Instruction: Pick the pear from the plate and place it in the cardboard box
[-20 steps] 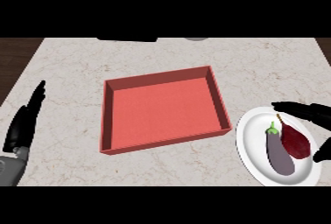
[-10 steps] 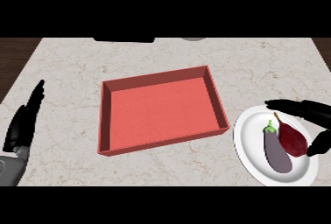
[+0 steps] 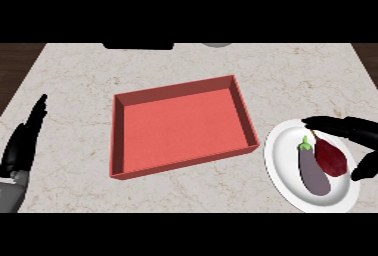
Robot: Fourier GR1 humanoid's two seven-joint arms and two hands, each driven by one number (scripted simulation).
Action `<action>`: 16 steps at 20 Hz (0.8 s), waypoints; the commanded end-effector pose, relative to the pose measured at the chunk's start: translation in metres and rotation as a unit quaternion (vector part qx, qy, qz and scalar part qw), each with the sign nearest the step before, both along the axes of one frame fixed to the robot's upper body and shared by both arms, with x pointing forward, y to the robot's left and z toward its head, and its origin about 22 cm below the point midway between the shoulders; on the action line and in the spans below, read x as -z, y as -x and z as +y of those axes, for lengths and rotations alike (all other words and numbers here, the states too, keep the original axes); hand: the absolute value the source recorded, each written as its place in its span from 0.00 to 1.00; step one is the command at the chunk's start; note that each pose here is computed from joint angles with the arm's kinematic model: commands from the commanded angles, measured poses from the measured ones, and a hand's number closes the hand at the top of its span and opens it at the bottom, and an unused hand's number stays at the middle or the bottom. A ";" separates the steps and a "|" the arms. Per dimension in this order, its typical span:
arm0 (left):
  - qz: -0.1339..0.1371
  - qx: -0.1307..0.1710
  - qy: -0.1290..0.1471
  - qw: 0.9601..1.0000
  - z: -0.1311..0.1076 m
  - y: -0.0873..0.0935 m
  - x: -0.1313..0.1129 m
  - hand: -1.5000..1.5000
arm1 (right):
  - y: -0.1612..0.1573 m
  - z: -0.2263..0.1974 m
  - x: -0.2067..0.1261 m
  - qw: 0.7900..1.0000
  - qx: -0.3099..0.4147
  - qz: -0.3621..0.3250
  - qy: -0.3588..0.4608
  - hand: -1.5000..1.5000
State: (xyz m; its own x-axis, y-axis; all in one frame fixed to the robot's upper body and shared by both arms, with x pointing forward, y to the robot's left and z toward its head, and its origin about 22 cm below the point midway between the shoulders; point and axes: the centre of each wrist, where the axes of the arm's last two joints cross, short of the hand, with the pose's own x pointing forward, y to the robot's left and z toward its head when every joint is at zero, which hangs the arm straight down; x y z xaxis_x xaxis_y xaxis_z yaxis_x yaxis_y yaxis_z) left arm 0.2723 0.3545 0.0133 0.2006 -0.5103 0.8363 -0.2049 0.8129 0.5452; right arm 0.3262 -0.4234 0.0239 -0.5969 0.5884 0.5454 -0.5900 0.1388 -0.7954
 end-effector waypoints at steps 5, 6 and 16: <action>0.000 -0.005 0.002 1.000 -0.001 -0.003 0.000 0.50 | -0.004 0.010 0.007 0.995 -0.080 0.052 -0.006 0.00; 0.000 -0.006 0.003 1.000 -0.007 0.007 0.004 0.50 | -0.003 0.003 0.012 0.996 -0.065 0.053 -0.009 0.00; 0.003 -0.001 0.004 1.000 0.010 0.009 -0.001 0.50 | -0.004 0.029 0.044 0.998 -0.017 -0.039 -0.050 1.00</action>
